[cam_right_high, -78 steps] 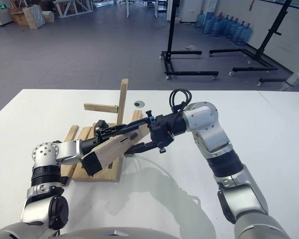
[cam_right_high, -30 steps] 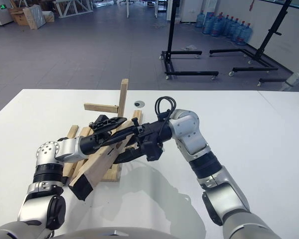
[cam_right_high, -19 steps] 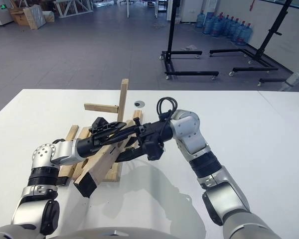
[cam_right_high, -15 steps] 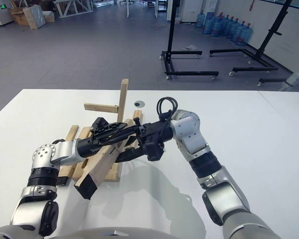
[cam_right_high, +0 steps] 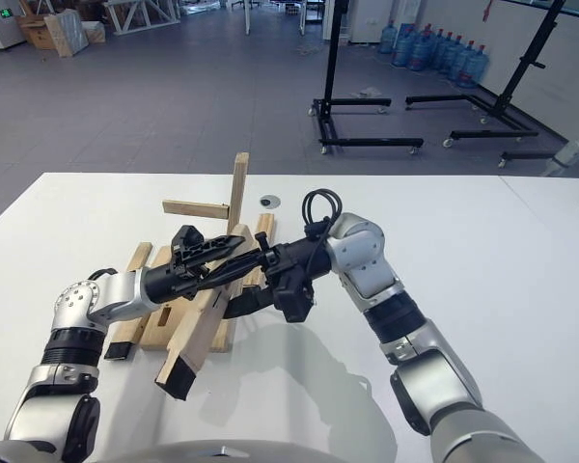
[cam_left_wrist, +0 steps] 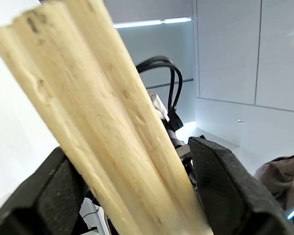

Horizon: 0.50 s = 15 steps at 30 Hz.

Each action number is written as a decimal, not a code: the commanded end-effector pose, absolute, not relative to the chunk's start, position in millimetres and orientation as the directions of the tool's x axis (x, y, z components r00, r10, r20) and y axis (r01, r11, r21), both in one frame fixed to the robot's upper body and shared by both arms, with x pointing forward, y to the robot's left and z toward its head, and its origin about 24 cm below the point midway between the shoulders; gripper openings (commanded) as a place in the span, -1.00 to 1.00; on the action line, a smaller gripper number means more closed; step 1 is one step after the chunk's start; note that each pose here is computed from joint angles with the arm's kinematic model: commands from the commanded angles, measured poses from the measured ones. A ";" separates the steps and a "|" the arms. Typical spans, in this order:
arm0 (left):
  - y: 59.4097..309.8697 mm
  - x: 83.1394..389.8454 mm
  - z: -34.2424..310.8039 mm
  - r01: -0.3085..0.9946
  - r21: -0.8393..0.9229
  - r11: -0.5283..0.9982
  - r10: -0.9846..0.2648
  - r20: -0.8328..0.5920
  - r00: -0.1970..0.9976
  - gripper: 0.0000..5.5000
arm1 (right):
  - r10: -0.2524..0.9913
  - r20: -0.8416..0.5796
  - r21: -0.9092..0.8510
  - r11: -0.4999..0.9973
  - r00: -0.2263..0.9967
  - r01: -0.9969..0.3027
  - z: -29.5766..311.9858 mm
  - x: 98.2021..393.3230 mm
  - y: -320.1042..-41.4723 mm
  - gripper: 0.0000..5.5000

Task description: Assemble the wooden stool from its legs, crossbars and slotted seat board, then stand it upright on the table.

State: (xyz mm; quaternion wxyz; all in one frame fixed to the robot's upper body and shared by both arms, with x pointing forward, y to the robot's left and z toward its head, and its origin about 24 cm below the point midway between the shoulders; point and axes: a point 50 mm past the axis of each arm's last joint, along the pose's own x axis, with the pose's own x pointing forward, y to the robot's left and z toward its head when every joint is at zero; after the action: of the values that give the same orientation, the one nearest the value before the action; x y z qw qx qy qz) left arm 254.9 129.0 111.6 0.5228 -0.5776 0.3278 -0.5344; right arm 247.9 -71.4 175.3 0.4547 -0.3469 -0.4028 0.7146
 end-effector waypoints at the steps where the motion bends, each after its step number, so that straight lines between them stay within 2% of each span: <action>1: 136.0 260.4 133.7 0.266 -0.929 -0.257 -0.926 0.315 0.206 0.07 | 0.937 -0.170 -0.895 -0.276 -0.306 -0.349 166.2 254.4 -75.2 -0.27; 15: 145.5 271.8 145.6 0.307 -0.931 -0.198 -0.926 0.281 0.253 -0.13 | 0.949 -0.245 -0.943 -0.281 -0.199 -0.179 157.0 274.2 -78.1 -0.27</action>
State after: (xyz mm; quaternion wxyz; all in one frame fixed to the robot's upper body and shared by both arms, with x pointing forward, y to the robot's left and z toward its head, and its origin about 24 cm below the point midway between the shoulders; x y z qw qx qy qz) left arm 268.8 144.0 124.2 0.5705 -0.5672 0.3062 -0.5090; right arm 263.7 -66.2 166.8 0.4181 -0.4358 -0.4682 0.6450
